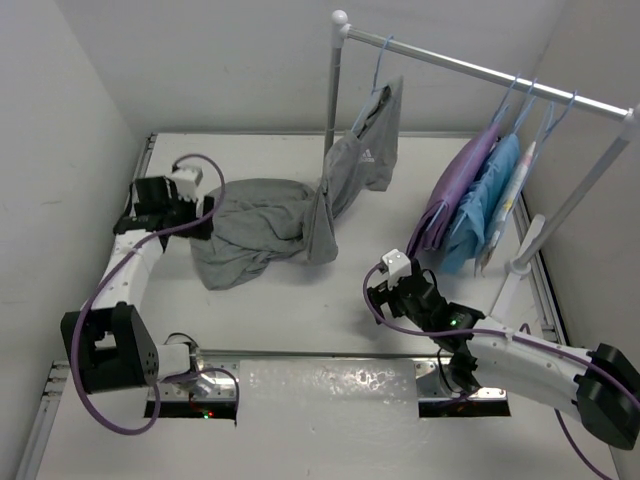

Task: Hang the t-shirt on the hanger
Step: Reset both arms

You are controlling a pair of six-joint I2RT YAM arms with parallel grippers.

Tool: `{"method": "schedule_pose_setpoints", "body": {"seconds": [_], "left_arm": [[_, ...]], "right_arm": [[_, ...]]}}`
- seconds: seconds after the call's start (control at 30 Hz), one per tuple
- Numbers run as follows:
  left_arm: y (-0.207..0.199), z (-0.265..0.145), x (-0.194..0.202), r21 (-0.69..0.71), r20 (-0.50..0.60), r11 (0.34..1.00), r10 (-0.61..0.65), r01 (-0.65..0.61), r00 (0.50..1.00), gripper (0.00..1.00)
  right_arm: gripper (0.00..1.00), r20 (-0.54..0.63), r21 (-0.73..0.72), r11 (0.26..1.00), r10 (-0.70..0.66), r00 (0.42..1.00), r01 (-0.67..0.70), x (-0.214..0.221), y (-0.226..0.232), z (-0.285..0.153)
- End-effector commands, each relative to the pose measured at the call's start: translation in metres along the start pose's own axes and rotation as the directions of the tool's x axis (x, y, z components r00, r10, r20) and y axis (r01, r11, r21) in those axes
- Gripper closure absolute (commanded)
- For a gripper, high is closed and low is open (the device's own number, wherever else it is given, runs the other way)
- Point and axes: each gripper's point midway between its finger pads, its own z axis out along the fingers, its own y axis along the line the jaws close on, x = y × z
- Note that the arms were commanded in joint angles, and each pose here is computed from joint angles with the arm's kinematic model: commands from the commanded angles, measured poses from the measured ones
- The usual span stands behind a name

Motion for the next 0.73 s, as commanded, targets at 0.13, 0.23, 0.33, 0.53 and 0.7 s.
{"method": "schedule_pose_setpoints", "body": {"seconds": [0.13, 0.23, 0.33, 0.53, 0.7], "left_arm": [[0.007, 0.021, -0.001, -0.041, 0.135, 0.999, -0.004, 0.01, 0.991, 0.16], [0.007, 0.029, 0.007, -0.041, 0.116, 0.999, -0.01, 0.015, 0.993, 0.16], [0.006, 0.033, 0.016, -0.04, 0.103, 0.999, -0.014, 0.018, 0.995, 0.16], [0.007, 0.037, 0.026, -0.053, 0.087, 0.998, -0.013, 0.018, 0.996, 0.17], [0.007, 0.042, 0.032, -0.048, 0.072, 0.999, -0.019, 0.023, 0.997, 0.17]], "right_arm": [[0.01, 0.01, 0.04, 0.999, 0.027, 1.0, -0.027, 0.005, -0.006, 0.0], [0.01, 0.021, 0.043, 0.999, 0.029, 0.999, -0.029, 0.005, -0.007, 0.001], [0.01, 0.019, 0.046, 0.999, 0.024, 1.0, -0.024, 0.006, -0.007, 0.001], [0.01, 0.014, 0.055, 0.998, 0.012, 1.0, -0.013, 0.007, -0.009, 0.002], [0.01, 0.003, 0.068, 0.998, -0.007, 1.0, 0.007, 0.01, -0.011, 0.004]]}}
